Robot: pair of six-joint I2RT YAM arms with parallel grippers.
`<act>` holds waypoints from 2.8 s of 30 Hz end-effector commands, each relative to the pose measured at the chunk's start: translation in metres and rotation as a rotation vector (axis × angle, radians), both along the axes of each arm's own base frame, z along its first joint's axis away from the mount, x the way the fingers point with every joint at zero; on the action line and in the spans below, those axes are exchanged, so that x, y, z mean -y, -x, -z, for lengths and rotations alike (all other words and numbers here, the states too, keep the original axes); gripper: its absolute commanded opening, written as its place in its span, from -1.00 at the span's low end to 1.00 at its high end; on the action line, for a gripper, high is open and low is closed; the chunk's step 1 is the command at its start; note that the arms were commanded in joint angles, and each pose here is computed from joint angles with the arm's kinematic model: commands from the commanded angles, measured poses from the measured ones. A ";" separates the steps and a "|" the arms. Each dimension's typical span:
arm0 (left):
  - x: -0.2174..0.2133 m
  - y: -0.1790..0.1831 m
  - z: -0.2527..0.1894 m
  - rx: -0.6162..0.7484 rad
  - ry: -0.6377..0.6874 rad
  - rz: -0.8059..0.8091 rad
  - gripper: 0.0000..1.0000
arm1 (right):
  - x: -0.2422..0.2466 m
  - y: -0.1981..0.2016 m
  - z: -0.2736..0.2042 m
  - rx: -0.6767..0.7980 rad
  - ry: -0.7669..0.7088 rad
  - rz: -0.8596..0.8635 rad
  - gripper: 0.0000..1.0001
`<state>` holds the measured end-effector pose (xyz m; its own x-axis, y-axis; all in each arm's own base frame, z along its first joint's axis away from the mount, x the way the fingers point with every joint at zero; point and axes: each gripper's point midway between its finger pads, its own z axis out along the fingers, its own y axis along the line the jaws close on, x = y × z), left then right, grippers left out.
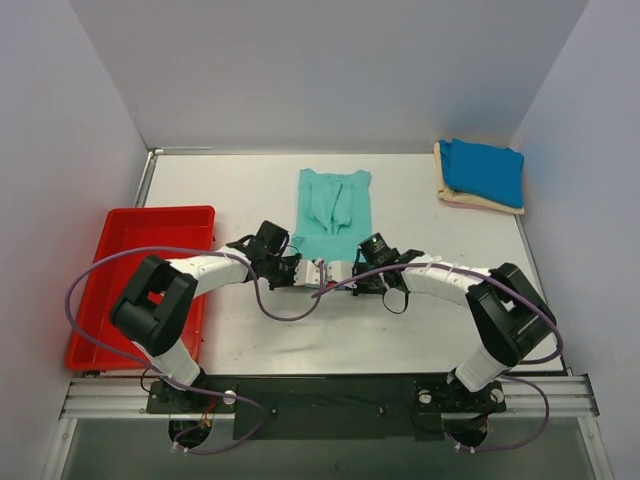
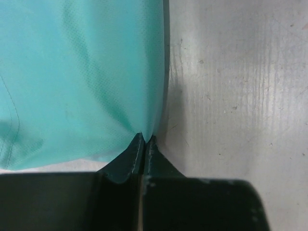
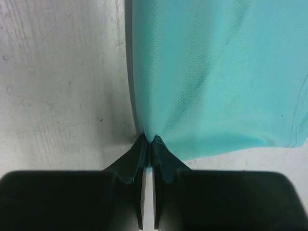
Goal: Fold and stack the t-shirts
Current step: Grab one side of the 2/3 rectangular tshirt with both arms, then fold the long partially folded tshirt into a neat square
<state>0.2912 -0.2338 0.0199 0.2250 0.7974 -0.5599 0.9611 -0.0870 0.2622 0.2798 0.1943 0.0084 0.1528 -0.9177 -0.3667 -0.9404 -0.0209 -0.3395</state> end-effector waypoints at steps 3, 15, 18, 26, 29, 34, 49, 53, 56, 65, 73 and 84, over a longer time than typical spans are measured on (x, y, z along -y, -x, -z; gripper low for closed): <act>-0.005 0.020 -0.034 -0.025 0.020 -0.015 -1.00 | 0.020 0.046 -0.005 -0.138 0.160 0.002 -1.00; -0.061 0.168 -0.094 -0.272 0.024 0.186 -1.00 | 0.004 0.175 -0.092 -0.291 0.044 -0.162 -1.00; -0.062 0.190 -0.117 -0.348 0.063 0.202 -1.00 | -0.005 0.188 -0.117 -0.323 -0.040 -0.150 -1.00; -0.030 0.097 -0.153 -0.162 0.186 -0.127 -1.00 | -0.013 0.125 -0.143 -0.309 -0.200 -0.041 -1.00; -0.022 0.062 -0.161 -0.164 0.230 -0.213 -1.00 | -0.011 0.090 -0.142 -0.311 -0.226 0.030 -1.00; -0.019 -0.009 -0.167 -0.166 0.304 -0.319 -1.00 | -0.009 0.029 -0.135 -0.372 -0.318 0.156 -1.00; 0.001 -0.099 -0.122 -0.259 0.291 -0.406 -1.00 | 0.009 -0.066 -0.091 -0.438 -0.256 0.364 -1.00; 0.006 -0.094 -0.134 -0.213 0.335 -0.355 -1.00 | 0.010 -0.064 -0.098 -0.415 -0.268 0.344 -1.00; 0.014 -0.092 -0.146 -0.204 0.367 -0.317 -1.00 | 0.009 -0.071 -0.109 -0.397 -0.275 0.344 -1.00; 0.004 -0.008 -0.175 -0.281 0.413 -0.166 -1.00 | -0.009 0.012 -0.143 -0.390 -0.285 0.287 -1.00; -0.010 0.080 -0.178 -0.419 0.381 -0.003 -1.00 | -0.008 0.104 -0.149 -0.457 -0.192 0.215 -1.00; -0.045 0.188 -0.184 -0.451 0.310 0.153 -1.00 | -0.017 0.201 -0.165 -0.521 -0.159 0.072 -1.00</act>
<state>0.1484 -0.1969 0.1829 -0.0570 0.5970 -0.8002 0.9791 -0.1231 -0.1616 0.1118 0.2289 0.1679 -0.0940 -0.8285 -0.5521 -0.9927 0.0361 0.1147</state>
